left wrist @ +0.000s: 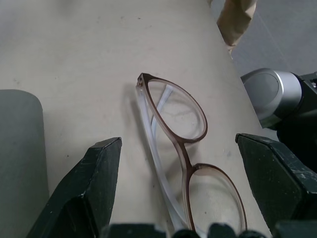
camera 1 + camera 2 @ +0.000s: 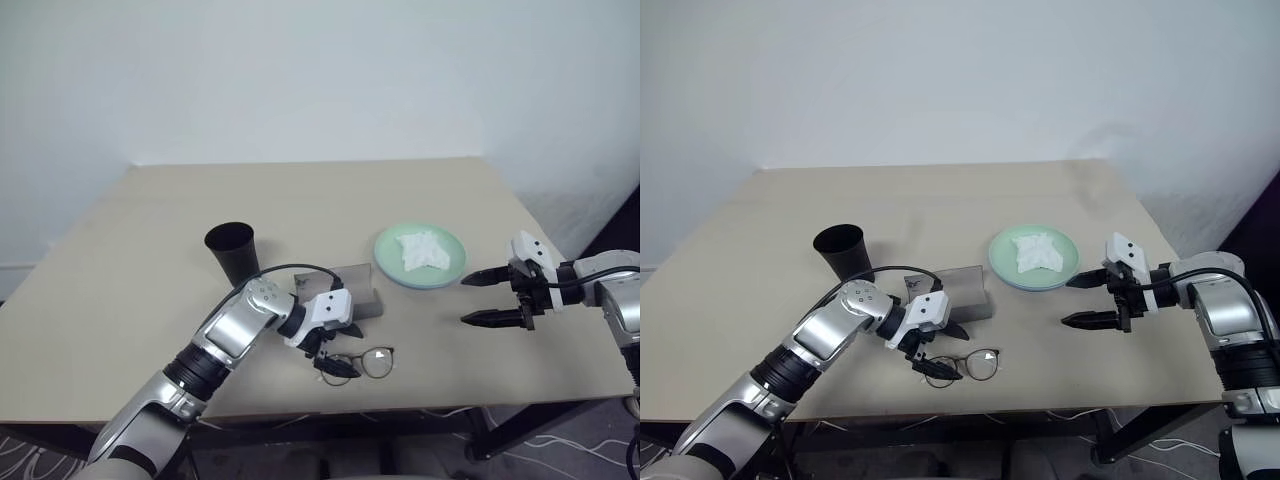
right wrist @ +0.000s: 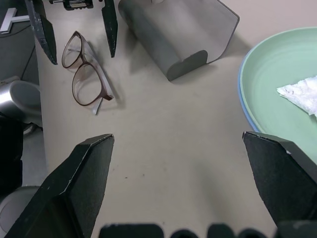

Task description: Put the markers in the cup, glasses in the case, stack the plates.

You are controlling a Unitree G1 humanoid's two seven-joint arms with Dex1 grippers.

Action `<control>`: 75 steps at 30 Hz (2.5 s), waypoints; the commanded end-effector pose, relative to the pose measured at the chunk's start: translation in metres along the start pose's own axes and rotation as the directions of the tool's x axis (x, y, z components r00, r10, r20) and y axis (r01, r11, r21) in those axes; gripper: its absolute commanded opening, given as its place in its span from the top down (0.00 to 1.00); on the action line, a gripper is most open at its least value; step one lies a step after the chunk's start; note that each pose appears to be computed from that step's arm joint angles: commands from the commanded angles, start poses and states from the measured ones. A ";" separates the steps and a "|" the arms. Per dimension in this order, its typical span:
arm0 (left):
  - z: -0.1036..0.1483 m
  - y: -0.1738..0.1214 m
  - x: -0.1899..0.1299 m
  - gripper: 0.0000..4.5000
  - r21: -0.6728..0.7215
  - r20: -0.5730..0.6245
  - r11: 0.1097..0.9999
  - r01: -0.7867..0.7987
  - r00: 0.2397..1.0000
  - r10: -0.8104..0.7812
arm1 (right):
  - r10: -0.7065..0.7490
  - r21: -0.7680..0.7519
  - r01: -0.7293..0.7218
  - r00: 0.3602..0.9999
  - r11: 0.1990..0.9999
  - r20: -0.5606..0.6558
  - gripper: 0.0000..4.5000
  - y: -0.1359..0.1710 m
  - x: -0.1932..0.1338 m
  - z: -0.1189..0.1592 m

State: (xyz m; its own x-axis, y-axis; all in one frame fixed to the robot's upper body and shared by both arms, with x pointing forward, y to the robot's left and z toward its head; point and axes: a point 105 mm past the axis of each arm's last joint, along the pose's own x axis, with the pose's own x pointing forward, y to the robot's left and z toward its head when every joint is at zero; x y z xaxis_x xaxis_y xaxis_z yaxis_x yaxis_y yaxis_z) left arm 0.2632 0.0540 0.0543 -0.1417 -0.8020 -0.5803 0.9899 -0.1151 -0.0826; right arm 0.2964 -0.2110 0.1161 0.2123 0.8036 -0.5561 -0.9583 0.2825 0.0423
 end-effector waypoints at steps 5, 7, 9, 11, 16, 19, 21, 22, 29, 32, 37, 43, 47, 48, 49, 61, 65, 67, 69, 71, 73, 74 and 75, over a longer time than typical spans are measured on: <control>0.002 0.001 0.001 0.27 0.004 0.006 1.000 -0.009 1.000 0.009 | -0.027 -0.034 0.028 0.999 0.999 0.019 0.00 -0.001 -0.009 0.011; 0.002 0.001 0.002 0.41 0.002 0.005 1.000 -0.009 1.000 0.009 | -0.029 -0.033 0.029 0.999 0.999 0.019 0.00 -0.001 -0.009 0.011; 0.002 0.002 0.002 0.57 0.001 0.004 1.000 -0.011 1.000 0.011 | -0.030 -0.032 0.031 0.999 0.999 0.020 0.00 -0.001 -0.009 0.011; 0.001 0.002 0.002 0.74 -0.001 0.001 1.000 -0.012 1.000 0.012 | -0.030 -0.031 0.031 0.999 0.999 0.020 0.00 -0.001 -0.009 0.011; -0.001 0.000 0.003 0.99 0.002 -0.007 1.000 -0.005 1.000 0.005 | -0.031 -0.029 0.032 0.999 0.999 0.018 0.00 -0.002 -0.008 0.010; -0.002 -0.002 0.002 0.99 0.005 -0.008 1.000 -0.002 1.000 0.002 | -0.033 -0.030 0.034 0.999 0.999 0.017 0.00 -0.002 -0.008 0.011; 0.000 -0.001 0.000 0.99 0.001 -0.002 1.000 -0.003 1.000 0.003 | -0.036 -0.030 0.036 0.999 0.999 0.015 0.00 -0.004 -0.008 0.011; 0.001 -0.001 -0.001 0.99 0.000 0.001 1.000 -0.003 1.000 0.003 | -0.037 -0.030 0.037 0.999 0.999 0.014 0.00 -0.004 -0.008 0.011; 0.006 0.001 -0.004 0.99 0.003 0.011 1.000 -0.008 1.000 0.008 | -0.037 -0.032 0.037 0.999 0.999 0.013 0.00 -0.005 -0.007 0.012; 0.008 0.003 -0.004 0.87 -0.026 0.014 1.000 -0.005 1.000 0.006 | -0.039 -0.032 0.040 0.999 0.999 0.013 0.00 -0.006 -0.006 0.012; 0.009 0.007 -0.001 0.49 0.006 0.009 0.999 -0.037 0.999 0.037 | -0.041 -0.030 0.041 0.999 0.999 0.015 0.00 -0.005 -0.006 0.012; 0.008 0.004 0.002 0.42 0.015 0.011 1.000 -0.025 1.000 0.025 | -0.044 -0.028 0.045 0.999 0.999 0.015 0.00 -0.005 -0.006 0.011; 0.006 0.003 0.003 0.42 0.014 0.006 1.000 -0.023 1.000 0.023 | -0.047 -0.027 0.047 0.999 0.999 0.015 0.00 -0.005 -0.006 0.012; 0.006 0.004 0.004 0.42 0.010 0.003 1.000 -0.026 1.000 0.026 | -0.047 -0.027 0.047 0.999 0.999 0.015 0.00 -0.005 -0.006 0.012; 0.006 0.005 0.005 0.42 0.005 0.002 1.000 -0.028 1.000 0.028 | -0.047 -0.027 0.047 0.999 0.999 0.015 0.00 -0.005 -0.005 0.011; 0.001 -0.001 0.011 0.50 -0.022 -0.006 1.000 0.005 1.000 -0.005 | -0.056 -0.025 0.056 0.998 0.998 0.016 0.00 -0.008 -0.005 0.012; 0.001 0.000 0.011 0.77 -0.024 -0.010 1.000 0.005 1.000 -0.005 | -0.060 -0.025 0.061 0.998 0.998 0.015 0.00 -0.008 -0.005 0.012; 0.001 0.001 0.010 0.92 -0.020 -0.014 1.000 0.000 1.000 0.000 | -0.063 -0.025 0.063 0.998 0.998 0.015 0.00 -0.009 -0.005 0.012; 0.004 0.000 0.009 1.00 -0.022 -0.004 1.000 0.009 1.000 -0.009 | -0.067 -0.024 0.067 0.998 0.997 0.014 0.00 -0.010 -0.005 0.011; 0.006 0.000 0.007 1.00 -0.014 -0.001 1.000 0.014 1.000 -0.014 | -0.070 -0.024 0.071 0.997 0.997 0.014 0.00 -0.011 -0.005 0.011; 0.009 0.002 0.005 1.00 -0.011 0.007 1.000 0.011 1.000 -0.011 | -0.072 -0.024 0.072 0.997 0.997 0.013 0.00 -0.011 -0.005 0.011; 0.011 0.003 0.004 1.00 -0.011 0.012 1.000 0.008 1.000 -0.008 | -0.072 -0.024 0.072 0.997 0.997 0.013 0.00 -0.012 -0.005 0.011; 0.014 0.003 0.003 1.00 -0.015 0.023 1.000 0.008 1.000 -0.008 | -0.072 -0.024 0.073 0.997 0.997 0.013 0.00 -0.012 -0.005 0.011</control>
State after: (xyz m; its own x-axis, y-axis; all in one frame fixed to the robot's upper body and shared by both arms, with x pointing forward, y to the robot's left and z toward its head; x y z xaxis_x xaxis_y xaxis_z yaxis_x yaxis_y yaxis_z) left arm 0.2587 0.0436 0.0523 -0.1713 -0.8066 -0.5657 0.9845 -0.1187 -0.1290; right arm 0.3025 -0.2144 0.1137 0.2569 0.7800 -0.5706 -0.9417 0.3347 0.0335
